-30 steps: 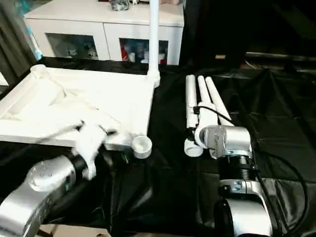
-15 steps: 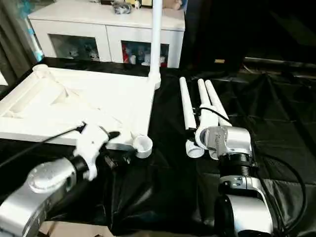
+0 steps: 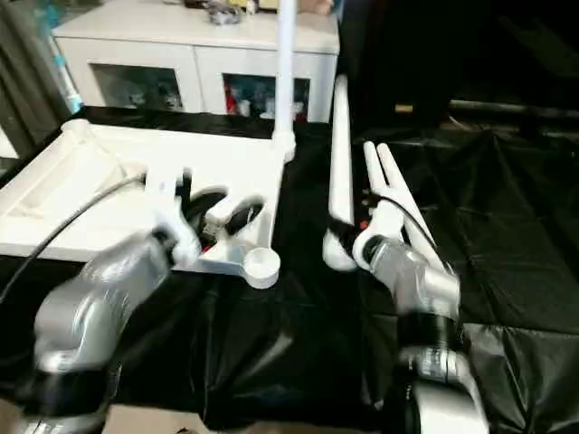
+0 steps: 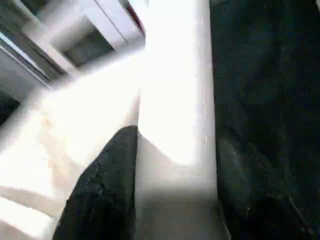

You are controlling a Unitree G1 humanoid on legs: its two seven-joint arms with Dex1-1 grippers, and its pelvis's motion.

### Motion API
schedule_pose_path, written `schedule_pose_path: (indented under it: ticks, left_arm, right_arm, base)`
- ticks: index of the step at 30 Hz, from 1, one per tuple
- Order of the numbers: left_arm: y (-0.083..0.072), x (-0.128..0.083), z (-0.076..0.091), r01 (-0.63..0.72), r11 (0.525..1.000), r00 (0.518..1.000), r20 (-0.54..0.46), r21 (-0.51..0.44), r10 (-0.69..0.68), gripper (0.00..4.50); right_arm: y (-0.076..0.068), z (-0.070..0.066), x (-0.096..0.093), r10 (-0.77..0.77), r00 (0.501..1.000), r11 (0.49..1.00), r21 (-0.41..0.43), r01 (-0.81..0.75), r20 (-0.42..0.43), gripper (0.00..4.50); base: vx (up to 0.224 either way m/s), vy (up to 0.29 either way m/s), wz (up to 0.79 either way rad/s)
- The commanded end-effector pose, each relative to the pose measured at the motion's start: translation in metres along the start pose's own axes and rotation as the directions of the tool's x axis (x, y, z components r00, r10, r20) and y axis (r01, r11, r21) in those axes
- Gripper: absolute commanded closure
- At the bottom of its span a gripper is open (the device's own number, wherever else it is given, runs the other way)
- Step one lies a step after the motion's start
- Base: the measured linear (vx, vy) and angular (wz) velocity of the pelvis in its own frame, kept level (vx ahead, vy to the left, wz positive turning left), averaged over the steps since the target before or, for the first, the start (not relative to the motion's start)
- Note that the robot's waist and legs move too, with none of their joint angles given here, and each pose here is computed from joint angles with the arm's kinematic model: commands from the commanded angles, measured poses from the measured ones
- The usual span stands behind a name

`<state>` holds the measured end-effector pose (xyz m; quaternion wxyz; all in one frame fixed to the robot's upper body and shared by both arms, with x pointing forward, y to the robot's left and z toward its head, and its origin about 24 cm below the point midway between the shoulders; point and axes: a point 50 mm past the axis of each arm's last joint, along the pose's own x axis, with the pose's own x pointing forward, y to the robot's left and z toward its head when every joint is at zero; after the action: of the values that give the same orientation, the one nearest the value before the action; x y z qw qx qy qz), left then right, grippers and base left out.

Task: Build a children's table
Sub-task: Pick table leg

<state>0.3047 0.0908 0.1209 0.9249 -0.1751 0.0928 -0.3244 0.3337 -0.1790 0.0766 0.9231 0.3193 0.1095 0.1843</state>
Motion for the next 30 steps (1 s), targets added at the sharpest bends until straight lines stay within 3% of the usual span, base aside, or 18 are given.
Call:
schedule_pose_path:
  ticks: [1, 5, 7, 8, 14, 30]
  left_arm:
    - [-0.003, 0.005, 0.003, 0.027, 0.999, 1.000, 0.004, -0.044, -0.027, 0.00]
    - [-0.012, 0.021, 0.012, 0.095, 0.980, 0.995, 0.040, -0.174, -0.089, 0.00]
    - [-0.013, 0.022, 0.013, 0.103, 0.979, 0.994, 0.042, -0.177, -0.098, 0.00]
    - [-0.018, 0.024, 0.018, 0.143, 0.965, 0.989, 0.069, -0.220, -0.130, 0.00]
    - [-0.029, 0.029, 0.031, 0.235, 0.919, 0.970, 0.142, -0.317, -0.199, 0.00]
    - [-0.050, 0.023, 0.043, 0.412, 0.830, 0.910, 0.220, -0.377, -0.352, 0.00]
  right_arm:
    - [0.011, 0.011, -0.006, 0.125, 0.989, 0.990, 0.054, -0.130, 0.081, 2.59]
    - [0.032, 0.011, -0.031, 0.377, 0.908, 0.915, 0.076, -0.395, 0.182, 2.59]
    - [0.034, 0.009, -0.035, 0.406, 0.895, 0.904, 0.067, -0.423, 0.183, 2.59]
    - [0.042, 0.005, -0.045, 0.481, 0.859, 0.864, 0.070, -0.498, 0.174, 2.59]
    - [0.055, -0.003, -0.057, 0.597, 0.793, 0.790, 0.085, -0.608, 0.123, 2.59]
    - [0.062, -0.017, -0.048, 0.632, 0.775, 0.772, 0.083, -0.630, 0.005, 2.59]
  base:
    - [0.000, 0.000, 0.00]
    - [0.000, 0.000, 0.00]
    - [0.000, 0.000, 0.00]
    - [0.000, 0.000, 0.00]
    - [0.000, 0.000, 0.00]
    - [0.000, 0.000, 0.00]
